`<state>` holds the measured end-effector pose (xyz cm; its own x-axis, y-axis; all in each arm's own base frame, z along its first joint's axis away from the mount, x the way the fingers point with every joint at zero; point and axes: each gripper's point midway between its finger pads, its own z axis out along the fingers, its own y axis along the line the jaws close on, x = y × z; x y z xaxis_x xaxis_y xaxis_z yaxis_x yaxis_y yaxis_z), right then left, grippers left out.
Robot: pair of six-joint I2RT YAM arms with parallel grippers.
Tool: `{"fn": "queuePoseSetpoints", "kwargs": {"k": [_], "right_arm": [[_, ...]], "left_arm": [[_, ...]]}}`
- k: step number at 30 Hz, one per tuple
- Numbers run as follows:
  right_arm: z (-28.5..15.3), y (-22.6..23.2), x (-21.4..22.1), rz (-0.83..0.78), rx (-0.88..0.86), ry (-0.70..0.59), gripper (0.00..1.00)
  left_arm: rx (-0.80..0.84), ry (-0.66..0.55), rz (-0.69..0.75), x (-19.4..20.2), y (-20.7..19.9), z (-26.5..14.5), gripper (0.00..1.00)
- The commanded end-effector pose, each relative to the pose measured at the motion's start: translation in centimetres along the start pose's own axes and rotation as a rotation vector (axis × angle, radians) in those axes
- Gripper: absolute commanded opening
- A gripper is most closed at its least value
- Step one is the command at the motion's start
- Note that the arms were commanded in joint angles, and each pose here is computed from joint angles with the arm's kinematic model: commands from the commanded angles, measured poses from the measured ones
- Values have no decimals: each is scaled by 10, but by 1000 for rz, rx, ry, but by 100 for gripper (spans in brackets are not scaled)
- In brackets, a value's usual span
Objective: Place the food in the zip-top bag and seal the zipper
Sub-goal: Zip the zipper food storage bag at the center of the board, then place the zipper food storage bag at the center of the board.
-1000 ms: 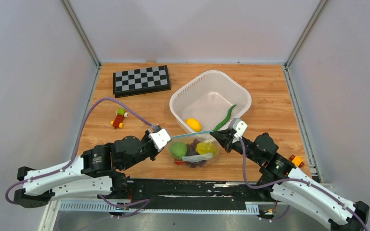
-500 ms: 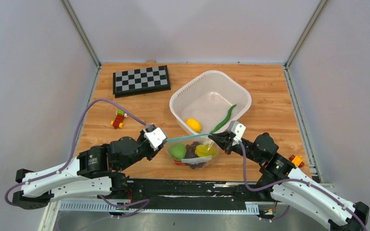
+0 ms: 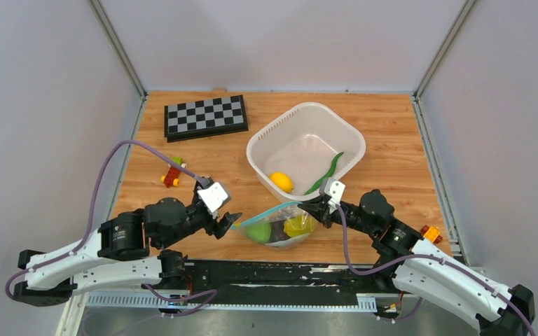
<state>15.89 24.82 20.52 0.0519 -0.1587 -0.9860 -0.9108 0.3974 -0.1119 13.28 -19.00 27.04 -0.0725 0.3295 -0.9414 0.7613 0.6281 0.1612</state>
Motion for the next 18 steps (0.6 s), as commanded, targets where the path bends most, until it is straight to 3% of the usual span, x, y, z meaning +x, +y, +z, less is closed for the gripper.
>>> {"fn": "queuePoseSetpoints", "kwargs": {"k": [1, 5, 9, 12, 16, 18], "right_arm": [[-4, -16, -29, -5, 84, -64, 0], [-6, -17, -29, -5, 94, -72, 0], [-6, -17, -29, -2, 94, -66, 0], [-5, -18, -29, -1, 94, -64, 0], [-5, -18, -28, -1, 94, -60, 0], [-5, -18, -28, -1, 97, -60, 0]], "left_arm": [[162, -6, -17, -12, -26, -7, 78], [304, 24, 12, -10, -52, -8, 79], [354, 138, 47, 11, -64, -2, 75], [357, 205, 67, 23, -68, 6, 62], [273, 204, 67, 15, -54, 8, 40], [258, 168, 66, 4, -49, 6, 37]]}}
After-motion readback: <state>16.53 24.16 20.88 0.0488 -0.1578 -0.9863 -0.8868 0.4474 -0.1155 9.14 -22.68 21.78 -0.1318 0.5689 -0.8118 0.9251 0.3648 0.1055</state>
